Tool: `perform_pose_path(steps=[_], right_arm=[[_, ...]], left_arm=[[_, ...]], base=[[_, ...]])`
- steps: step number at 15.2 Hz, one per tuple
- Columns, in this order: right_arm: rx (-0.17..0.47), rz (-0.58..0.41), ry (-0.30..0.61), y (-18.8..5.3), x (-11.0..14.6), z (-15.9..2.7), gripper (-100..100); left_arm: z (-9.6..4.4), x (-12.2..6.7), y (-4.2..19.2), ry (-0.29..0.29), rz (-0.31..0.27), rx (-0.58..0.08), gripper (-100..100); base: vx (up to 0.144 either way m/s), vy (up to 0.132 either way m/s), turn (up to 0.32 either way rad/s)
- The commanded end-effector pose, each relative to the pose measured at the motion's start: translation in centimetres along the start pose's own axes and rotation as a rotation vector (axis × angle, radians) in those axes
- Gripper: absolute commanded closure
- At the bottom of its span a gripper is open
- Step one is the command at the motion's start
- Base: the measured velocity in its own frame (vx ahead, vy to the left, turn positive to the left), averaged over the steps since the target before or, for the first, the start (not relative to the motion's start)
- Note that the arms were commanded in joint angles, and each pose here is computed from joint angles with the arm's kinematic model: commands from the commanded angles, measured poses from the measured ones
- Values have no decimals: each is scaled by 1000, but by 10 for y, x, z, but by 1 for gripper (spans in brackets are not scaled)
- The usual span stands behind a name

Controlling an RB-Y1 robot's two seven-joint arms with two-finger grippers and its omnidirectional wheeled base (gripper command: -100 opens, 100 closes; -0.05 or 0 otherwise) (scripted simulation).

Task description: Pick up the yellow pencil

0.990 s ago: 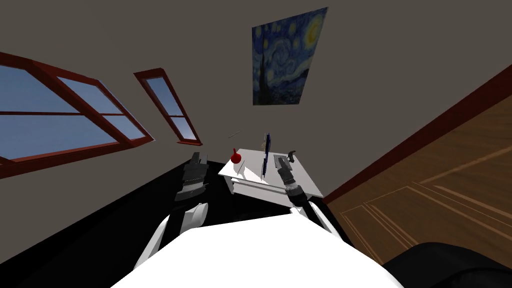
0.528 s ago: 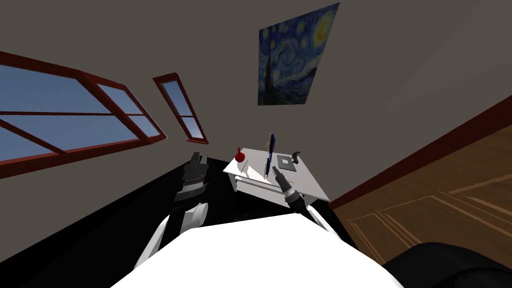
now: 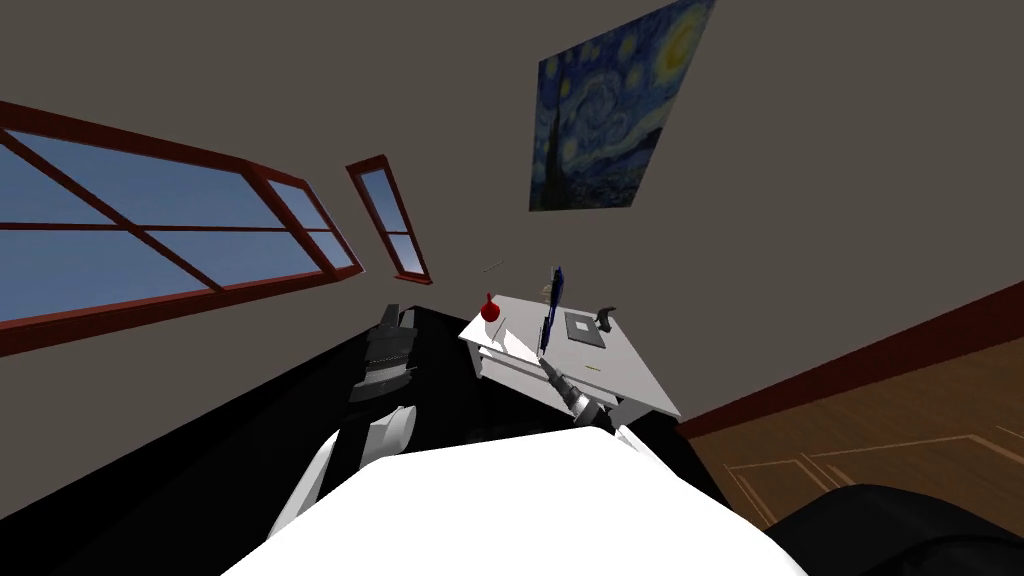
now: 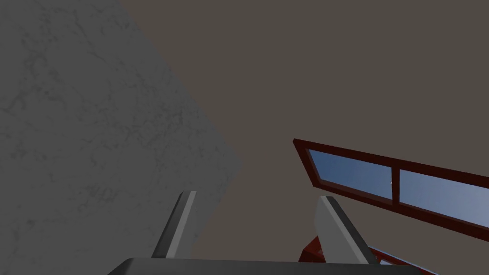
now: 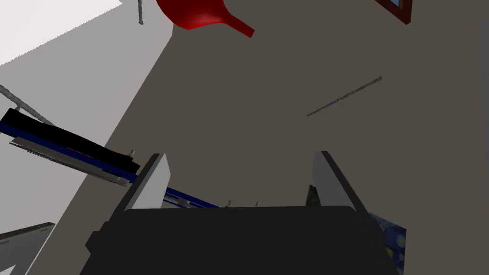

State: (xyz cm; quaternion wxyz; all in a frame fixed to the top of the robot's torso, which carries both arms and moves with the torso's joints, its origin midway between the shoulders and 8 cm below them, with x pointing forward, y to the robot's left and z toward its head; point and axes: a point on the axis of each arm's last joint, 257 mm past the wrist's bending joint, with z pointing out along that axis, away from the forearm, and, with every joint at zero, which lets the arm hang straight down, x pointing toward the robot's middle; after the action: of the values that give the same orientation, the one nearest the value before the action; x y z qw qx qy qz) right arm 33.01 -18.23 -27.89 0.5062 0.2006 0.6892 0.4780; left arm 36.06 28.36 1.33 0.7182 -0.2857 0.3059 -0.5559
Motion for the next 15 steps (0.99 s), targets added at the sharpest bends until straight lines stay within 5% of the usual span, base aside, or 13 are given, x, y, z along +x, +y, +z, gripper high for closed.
perform_pose_path(steps=[1, 6, 15], right_arm=[[44, -43, 83, -23, 24, -16, -100], [126, -76, 165, -63, 47, -40, -100], [288, -186, 399, -143, 93, -116, -100]], left_arm=[[0, 0, 0, 0, 0, 0, 0], [0, 0, 0, 0, 0, 0, 0], [0, 0, 0, 0, 0, 0, 0]], base=[[-16, 32, 165], [-12, 26, 123], [-7, 26, 135]])
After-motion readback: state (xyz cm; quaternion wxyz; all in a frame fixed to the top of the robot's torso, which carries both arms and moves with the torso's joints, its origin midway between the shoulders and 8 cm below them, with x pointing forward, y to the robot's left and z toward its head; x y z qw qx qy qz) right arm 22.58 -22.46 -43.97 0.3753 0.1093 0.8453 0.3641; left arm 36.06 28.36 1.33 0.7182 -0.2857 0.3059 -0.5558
